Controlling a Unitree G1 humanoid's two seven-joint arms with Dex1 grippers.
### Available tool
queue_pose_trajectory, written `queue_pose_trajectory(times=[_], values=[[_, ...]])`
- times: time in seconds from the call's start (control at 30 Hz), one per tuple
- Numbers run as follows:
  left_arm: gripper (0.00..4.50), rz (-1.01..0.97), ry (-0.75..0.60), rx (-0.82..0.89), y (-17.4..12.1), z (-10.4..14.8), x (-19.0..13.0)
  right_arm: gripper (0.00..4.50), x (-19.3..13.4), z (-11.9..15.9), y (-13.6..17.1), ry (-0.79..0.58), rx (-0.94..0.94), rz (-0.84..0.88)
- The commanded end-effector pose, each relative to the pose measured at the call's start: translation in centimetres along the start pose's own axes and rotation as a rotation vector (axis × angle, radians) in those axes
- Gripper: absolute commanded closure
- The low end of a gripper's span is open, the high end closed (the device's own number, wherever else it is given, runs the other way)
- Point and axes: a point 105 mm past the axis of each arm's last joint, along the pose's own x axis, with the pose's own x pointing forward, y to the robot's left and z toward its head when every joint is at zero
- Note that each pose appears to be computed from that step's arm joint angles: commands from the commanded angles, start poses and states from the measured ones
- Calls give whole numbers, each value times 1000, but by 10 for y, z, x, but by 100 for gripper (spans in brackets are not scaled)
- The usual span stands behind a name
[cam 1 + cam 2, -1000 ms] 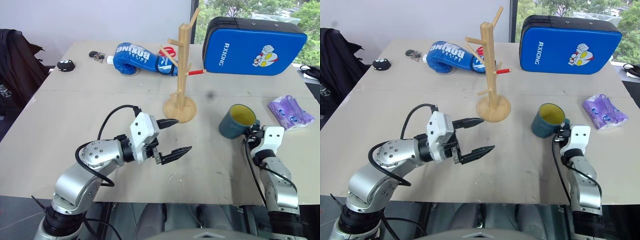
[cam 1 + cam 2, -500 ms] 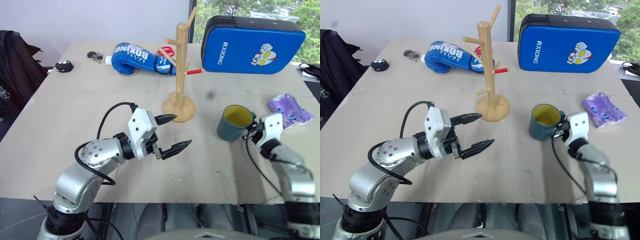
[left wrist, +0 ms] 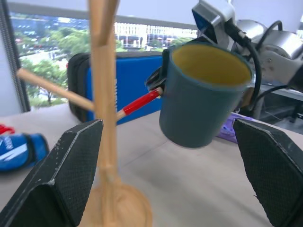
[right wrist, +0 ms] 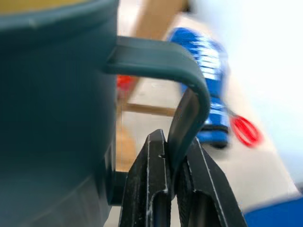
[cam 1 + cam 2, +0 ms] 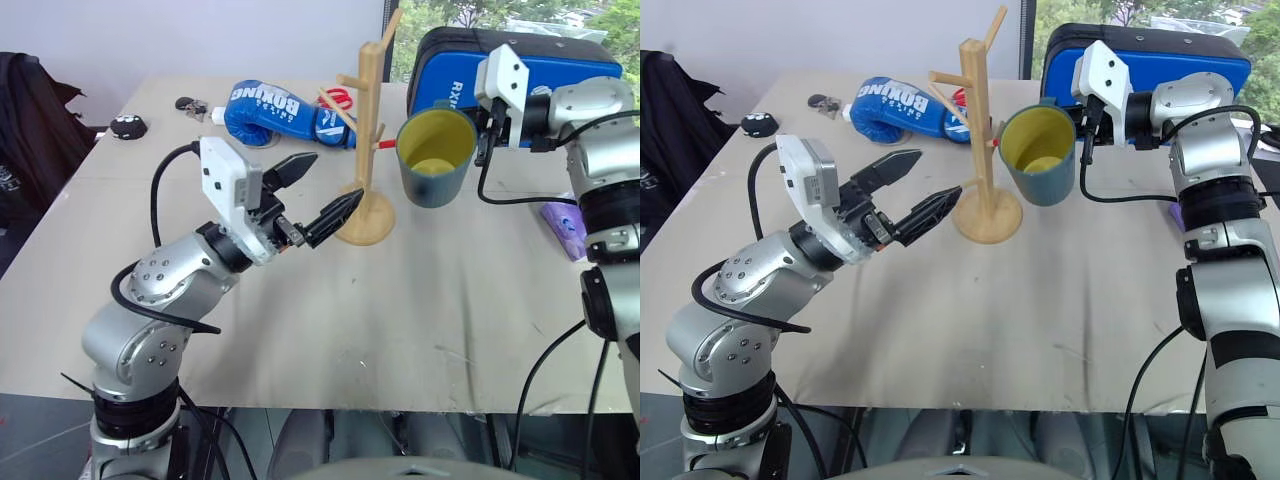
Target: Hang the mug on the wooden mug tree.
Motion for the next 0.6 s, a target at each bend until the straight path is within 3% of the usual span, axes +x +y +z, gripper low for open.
queue_pose_trajectory(times=[0.03,0.6], values=[[0,30,-32,30,-9,12,-7,442,-1,6,-4,51,-94,73],[0,112,-2,9,-7,1,-14,442,27,33,-18,99,-138,67]])
